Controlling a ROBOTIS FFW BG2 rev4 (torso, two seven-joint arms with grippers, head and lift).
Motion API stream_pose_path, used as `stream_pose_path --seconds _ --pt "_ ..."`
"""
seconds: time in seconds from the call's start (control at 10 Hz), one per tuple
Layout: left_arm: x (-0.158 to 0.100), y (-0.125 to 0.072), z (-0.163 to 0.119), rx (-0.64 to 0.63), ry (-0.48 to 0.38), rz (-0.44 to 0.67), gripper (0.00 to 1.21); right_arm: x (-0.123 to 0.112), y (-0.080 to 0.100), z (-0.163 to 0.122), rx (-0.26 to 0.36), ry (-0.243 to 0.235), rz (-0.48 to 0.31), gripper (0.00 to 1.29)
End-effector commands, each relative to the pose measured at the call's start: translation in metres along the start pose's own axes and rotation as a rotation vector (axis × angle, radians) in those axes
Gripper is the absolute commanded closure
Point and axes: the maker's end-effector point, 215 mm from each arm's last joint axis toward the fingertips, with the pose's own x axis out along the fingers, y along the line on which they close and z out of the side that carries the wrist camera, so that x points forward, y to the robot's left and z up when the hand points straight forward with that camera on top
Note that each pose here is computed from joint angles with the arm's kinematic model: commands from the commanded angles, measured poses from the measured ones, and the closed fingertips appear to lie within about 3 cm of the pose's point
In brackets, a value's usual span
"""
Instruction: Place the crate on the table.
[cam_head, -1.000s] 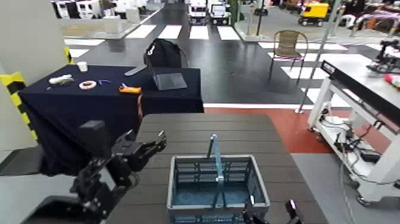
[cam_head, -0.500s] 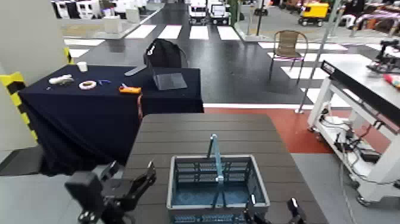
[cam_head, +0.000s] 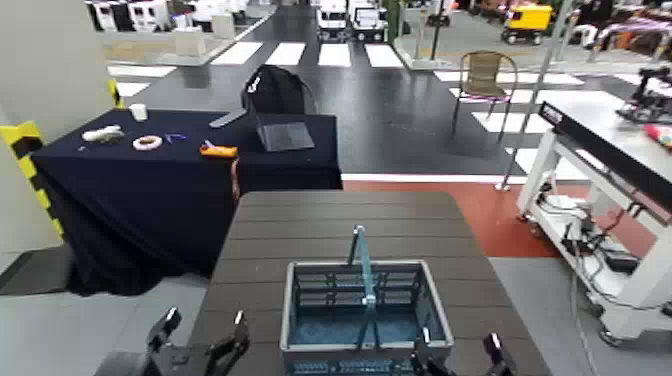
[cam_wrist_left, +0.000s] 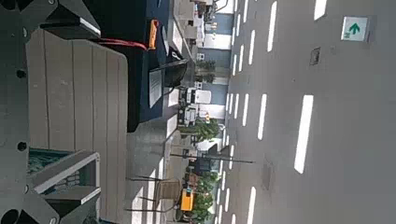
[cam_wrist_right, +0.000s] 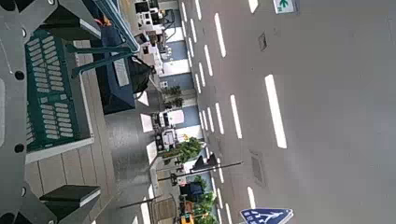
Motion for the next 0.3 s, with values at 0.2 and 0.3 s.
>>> stream_pose_path --seconds 0.2,0.3 --pt "-0.0050 0.0002 -0.0028 0.012 0.002 0.002 0.13 -0.0001 0.0014 -0.0010 -0.010 0.006 0.004 0.13" --pt "-0.0043 0.0002 -0.0021 0.012 0.001 0.002 0.13 0.0000 0.0017 -0.0015 -0.009 0.008 0.004 0.13"
